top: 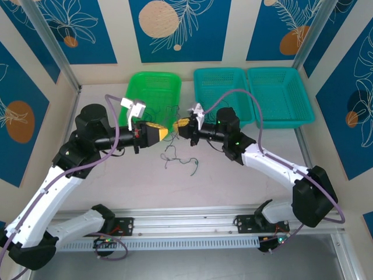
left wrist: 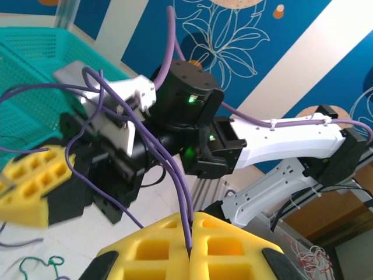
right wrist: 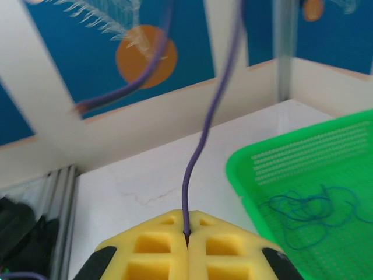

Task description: Untangle the cables

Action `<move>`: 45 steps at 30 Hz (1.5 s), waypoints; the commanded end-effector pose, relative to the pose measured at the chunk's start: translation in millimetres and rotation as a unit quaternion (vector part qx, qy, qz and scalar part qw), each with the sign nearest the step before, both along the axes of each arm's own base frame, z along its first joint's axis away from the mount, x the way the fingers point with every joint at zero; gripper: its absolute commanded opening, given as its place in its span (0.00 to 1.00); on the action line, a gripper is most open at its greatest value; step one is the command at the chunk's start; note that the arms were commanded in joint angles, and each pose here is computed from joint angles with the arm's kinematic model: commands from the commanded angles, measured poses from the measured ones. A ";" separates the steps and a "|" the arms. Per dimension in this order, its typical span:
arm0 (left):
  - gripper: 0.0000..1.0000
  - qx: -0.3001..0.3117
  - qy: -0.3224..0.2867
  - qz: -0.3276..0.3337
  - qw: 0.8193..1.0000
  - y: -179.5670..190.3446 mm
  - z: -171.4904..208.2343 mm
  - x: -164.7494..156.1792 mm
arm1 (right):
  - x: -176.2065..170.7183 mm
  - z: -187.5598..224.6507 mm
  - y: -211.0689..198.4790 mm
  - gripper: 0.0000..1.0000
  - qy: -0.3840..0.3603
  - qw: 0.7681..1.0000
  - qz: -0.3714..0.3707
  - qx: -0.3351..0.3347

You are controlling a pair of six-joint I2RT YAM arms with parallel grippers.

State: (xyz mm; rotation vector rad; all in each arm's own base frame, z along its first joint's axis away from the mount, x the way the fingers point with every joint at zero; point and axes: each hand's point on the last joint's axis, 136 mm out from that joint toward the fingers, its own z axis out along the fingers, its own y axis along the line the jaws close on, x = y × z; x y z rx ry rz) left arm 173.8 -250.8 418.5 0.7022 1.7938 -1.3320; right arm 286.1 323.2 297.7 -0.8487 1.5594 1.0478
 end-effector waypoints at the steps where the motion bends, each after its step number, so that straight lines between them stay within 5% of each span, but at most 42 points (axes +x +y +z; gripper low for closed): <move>1: 0.00 0.019 -0.018 0.018 1.000 9.3 -1.3 -5.3 | 33.5 18.0 -52.7 0.00 0.033 0.987 -0.149 0.052; 10: 0.00 0.102 0.007 0.085 0.991 26.8 -40.1 11.3 | 74.7 8.8 -250.4 0.00 0.171 0.851 -0.473 0.150; 14: 0.05 0.160 0.023 0.148 0.976 43.7 -63.2 29.8 | 66.7 10.9 -301.6 0.00 0.187 0.801 -0.537 0.185; 18: 0.11 0.179 0.027 0.166 0.969 49.3 -73.4 34.8 | 61.2 14.2 -319.1 0.00 0.199 0.786 -0.547 0.209; 29: 0.14 0.172 0.038 0.143 0.974 43.5 -87.9 28.5 | 63.1 37.1 -283.9 0.00 0.225 0.833 -0.451 0.229; 34: 0.54 0.099 0.053 0.094 0.989 15.0 -94.1 29.6 | 56.5 67.7 -227.4 0.00 0.220 0.882 -0.361 0.209; 42: 0.75 0.044 0.053 0.081 0.994 -1.1 -100.0 38.6 | 40.7 91.8 -174.9 0.00 0.216 0.907 -0.312 0.184; 45: 0.94 0.049 0.049 0.098 0.993 2.5 -106.1 42.7 | 35.2 99.3 -168.5 0.00 0.212 0.908 -0.309 0.186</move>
